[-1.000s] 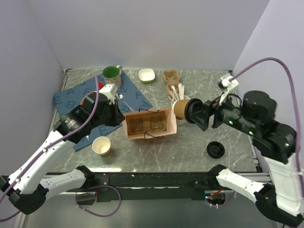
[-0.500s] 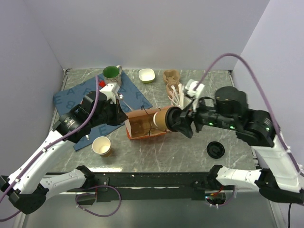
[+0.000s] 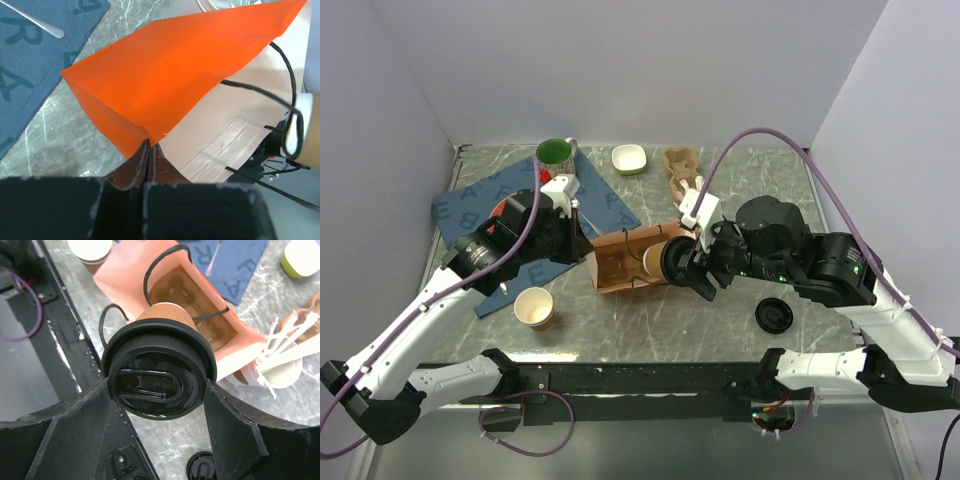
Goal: Pack the takeout coffee
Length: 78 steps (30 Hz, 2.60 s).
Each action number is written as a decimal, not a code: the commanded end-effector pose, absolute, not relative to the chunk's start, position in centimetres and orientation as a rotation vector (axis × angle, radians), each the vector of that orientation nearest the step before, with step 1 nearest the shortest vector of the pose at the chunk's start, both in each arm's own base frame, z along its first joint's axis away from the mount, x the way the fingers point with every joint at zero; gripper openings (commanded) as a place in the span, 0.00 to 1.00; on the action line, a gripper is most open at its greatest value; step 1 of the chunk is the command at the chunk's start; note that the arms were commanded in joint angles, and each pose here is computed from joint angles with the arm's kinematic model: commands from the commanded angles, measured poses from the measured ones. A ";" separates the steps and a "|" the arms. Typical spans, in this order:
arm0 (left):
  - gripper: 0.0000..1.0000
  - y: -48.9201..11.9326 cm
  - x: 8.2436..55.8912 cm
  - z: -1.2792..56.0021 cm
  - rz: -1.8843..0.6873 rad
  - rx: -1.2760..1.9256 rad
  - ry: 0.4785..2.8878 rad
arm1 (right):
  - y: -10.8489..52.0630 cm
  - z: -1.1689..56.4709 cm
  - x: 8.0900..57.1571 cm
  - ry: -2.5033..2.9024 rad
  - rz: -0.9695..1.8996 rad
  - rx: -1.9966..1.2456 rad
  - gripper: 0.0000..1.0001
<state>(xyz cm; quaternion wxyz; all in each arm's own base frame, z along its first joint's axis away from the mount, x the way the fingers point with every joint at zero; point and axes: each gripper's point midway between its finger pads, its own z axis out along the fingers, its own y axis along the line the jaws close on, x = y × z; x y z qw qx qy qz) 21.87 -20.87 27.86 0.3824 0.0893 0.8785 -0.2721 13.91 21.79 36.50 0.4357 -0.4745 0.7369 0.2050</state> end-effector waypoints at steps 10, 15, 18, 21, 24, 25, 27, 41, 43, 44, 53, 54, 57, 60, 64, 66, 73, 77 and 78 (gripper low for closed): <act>0.01 -21.5 21.8 28.5 -0.728 0.261 2.229 | 19.4 35.7 14.7 1.860 0.421 -1.030 0.46; 0.01 -21.7 21.8 28.4 -0.741 0.247 2.234 | 19.3 35.3 14.8 1.872 0.398 -1.054 0.46; 0.01 -21.6 21.7 28.3 -0.743 0.239 2.234 | 18.7 35.4 14.9 1.869 0.381 -1.025 0.45; 0.01 -21.4 21.6 28.3 -0.736 0.238 2.237 | 18.3 35.5 15.2 1.866 0.368 -0.984 0.45; 0.01 -21.4 21.6 28.6 -0.737 0.240 2.227 | 18.1 35.4 15.3 1.870 0.365 -0.967 0.44; 0.01 -21.4 21.7 28.6 -0.735 0.246 2.228 | 18.2 35.4 15.3 1.870 0.363 -0.969 0.45; 0.01 -21.6 21.7 28.7 -0.743 0.257 2.226 | 18.4 35.6 15.4 1.861 0.370 -0.974 0.45; 0.01 -23.2 20.9 31.4 -0.853 0.510 1.953 | 22.5 34.2 16.4 1.770 0.339 -1.239 0.43; 0.01 -23.2 20.9 31.1 -0.845 0.545 1.927 | 22.6 33.8 16.6 1.765 0.318 -1.270 0.43; 0.01 -23.1 20.8 31.2 -0.843 0.553 1.914 | 22.6 33.5 16.6 1.767 0.307 -1.286 0.43; 0.01 -23.4 20.8 29.3 -0.829 0.618 1.936 | 23.0 29.1 16.6 1.734 0.188 -1.428 0.41; 0.01 -23.4 20.9 29.4 -0.826 0.620 1.933 | 23.0 28.5 16.9 1.726 0.157 -1.443 0.41; 0.01 -23.3 21.1 29.6 -0.823 0.581 1.942 | 23.0 27.8 17.0 1.695 0.107 -1.475 0.41; 0.01 -23.7 21.0 29.9 -0.860 0.549 1.954 | 23.0 27.9 17.8 1.649 0.055 -1.442 0.41; 0.01 -24.3 20.4 29.3 -0.908 0.589 1.972 | 23.2 27.4 18.2 1.612 0.031 -1.454 0.41; 0.01 -24.3 20.3 29.2 -0.912 0.605 1.941 | 23.6 27.4 18.5 1.596 0.019 -1.466 0.41; 0.01 -23.8 20.4 27.4 -0.843 0.674 1.951 | 25.5 29.2 19.2 1.532 0.035 -1.477 0.41; 0.01 -23.8 20.4 28.1 -0.834 0.709 1.885 | 25.6 29.6 19.3 1.526 0.039 -1.491 0.41; 0.01 -23.7 20.3 28.0 -0.829 0.721 1.875 | 25.5 29.2 19.3 1.529 0.042 -1.499 0.41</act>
